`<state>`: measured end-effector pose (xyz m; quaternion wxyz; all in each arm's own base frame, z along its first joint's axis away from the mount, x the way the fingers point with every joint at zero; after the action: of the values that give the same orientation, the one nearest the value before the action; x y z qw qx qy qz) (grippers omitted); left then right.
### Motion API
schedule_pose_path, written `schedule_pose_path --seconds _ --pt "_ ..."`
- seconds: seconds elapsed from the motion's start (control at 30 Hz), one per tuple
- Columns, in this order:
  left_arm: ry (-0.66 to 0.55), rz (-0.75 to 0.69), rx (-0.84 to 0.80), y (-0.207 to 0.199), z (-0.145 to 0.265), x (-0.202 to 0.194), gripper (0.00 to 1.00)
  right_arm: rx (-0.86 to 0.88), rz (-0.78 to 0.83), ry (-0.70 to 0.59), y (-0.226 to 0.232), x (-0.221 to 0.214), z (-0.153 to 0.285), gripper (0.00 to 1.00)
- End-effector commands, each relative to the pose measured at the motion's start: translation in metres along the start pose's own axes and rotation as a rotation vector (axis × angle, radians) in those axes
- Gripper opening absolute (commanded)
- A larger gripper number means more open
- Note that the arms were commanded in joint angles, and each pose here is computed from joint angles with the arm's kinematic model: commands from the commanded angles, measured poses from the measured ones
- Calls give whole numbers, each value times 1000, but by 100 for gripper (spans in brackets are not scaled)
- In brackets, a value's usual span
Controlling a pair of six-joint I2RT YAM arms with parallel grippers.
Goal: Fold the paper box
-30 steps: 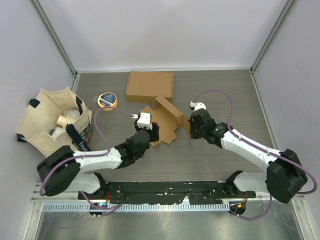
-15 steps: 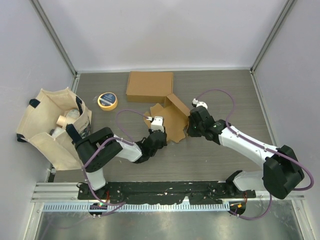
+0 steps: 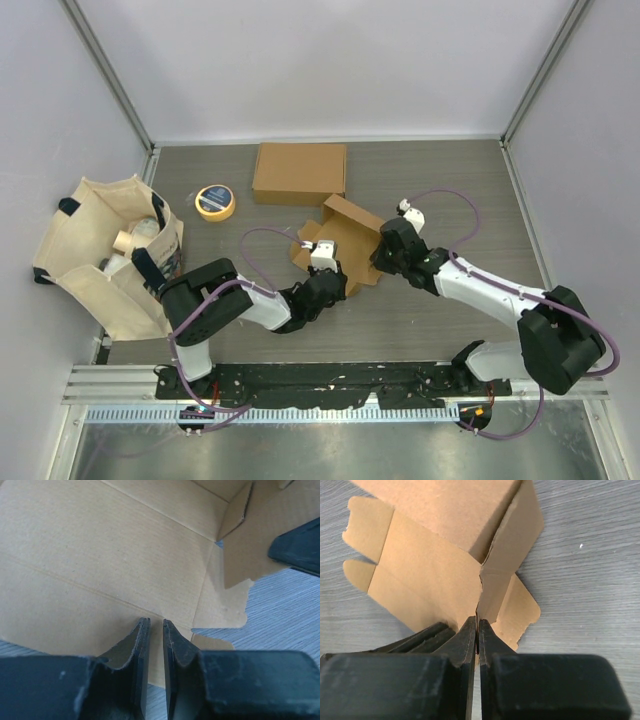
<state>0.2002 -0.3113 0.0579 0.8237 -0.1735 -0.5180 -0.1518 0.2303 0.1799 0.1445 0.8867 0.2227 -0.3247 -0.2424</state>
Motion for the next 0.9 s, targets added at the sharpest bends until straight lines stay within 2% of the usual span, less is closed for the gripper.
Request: schedule_pose_path --seconds 0.0,0.07,0.17,0.23,0.3,0.4,0.57,0.6,0.67,0.73,0.87 --pt "86 -4 -24 -2 3 -20 19 110 -2 -73 5 -2 -16 10" --pt "86 5 -22 -2 3 -20 19 133 55 -106 2 -1 -18 12" --pt "83 16 -11 -1 4 -20 19 163 122 -113 -9 -4 -21 20" --pt "86 16 -4 1 5 -22 19 180 189 -84 -11 -7 -19 31" --pt "85 22 1 2 6 -22 19 176 202 -70 -12 -7 -17 42" --pt "85 27 3 2 5 -23 19 189 203 -68 -16 -6 -10 52" --pt "85 24 3 1 4 -23 19 229 203 -65 -6 3 12 62" --pt "87 23 3 1 4 -23 19 191 215 -39 -12 1 18 64" --pt "85 22 -1 0 4 -22 19 216 211 -77 -5 12 38 70" --pt "86 19 -1 1 4 -22 19 167 217 -89 -14 18 51 73" --pt "86 19 -4 0 3 -23 19 38 75 -247 -42 57 64 76"
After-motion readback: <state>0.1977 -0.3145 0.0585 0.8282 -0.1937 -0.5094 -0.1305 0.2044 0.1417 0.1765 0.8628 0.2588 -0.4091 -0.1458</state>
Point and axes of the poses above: each gripper's point midway between its finger pads, its own z axis back along the fingers, its own y axis along the line the jaws close on, x = y × z, the point moved 8 cm from there along z, back along the fingers, and after that the axes turned 15 degrees about -z, right-handed, at the moved point
